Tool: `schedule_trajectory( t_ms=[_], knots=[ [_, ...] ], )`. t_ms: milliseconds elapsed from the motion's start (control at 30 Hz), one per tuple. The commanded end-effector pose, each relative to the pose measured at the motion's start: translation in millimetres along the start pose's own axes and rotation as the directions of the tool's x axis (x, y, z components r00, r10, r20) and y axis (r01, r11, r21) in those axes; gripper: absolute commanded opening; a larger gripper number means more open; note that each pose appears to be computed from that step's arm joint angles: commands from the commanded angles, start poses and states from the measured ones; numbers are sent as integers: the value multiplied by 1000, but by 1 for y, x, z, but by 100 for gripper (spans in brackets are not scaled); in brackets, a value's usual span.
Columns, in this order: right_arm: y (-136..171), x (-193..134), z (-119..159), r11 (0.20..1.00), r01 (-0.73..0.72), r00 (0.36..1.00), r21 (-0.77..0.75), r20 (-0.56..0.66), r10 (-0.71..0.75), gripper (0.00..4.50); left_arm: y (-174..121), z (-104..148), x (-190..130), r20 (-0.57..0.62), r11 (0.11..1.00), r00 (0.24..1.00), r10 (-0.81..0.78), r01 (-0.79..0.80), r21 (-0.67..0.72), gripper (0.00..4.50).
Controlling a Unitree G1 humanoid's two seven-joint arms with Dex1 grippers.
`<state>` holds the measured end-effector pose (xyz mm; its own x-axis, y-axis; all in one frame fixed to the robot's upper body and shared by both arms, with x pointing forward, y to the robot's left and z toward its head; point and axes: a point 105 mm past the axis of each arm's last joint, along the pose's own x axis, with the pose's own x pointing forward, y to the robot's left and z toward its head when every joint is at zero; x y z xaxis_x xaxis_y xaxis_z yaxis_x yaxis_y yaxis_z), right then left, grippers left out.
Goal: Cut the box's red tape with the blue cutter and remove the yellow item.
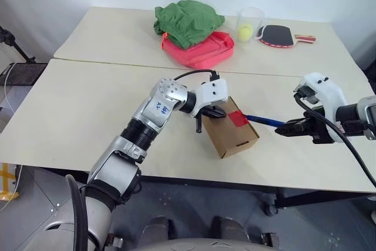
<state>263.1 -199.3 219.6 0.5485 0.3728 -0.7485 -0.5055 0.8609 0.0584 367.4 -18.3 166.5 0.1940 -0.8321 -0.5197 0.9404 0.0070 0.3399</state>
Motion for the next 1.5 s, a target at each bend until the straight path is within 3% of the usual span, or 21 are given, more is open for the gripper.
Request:
schedule_trajectory(
  t_ms=[33, 1500],
  knots=[
    [6, -3, -8, 1000, -26, 999, 2, -35, 26, 25, -26, -55, 14, -180, 988, 978, -107, 85, -127, 0],
    [6, 1, -45, 985, -103, 982, 135, -143, 122, 25, -31, -56, 15, -172, 986, 979, -107, 82, -147, 0]
  ],
)
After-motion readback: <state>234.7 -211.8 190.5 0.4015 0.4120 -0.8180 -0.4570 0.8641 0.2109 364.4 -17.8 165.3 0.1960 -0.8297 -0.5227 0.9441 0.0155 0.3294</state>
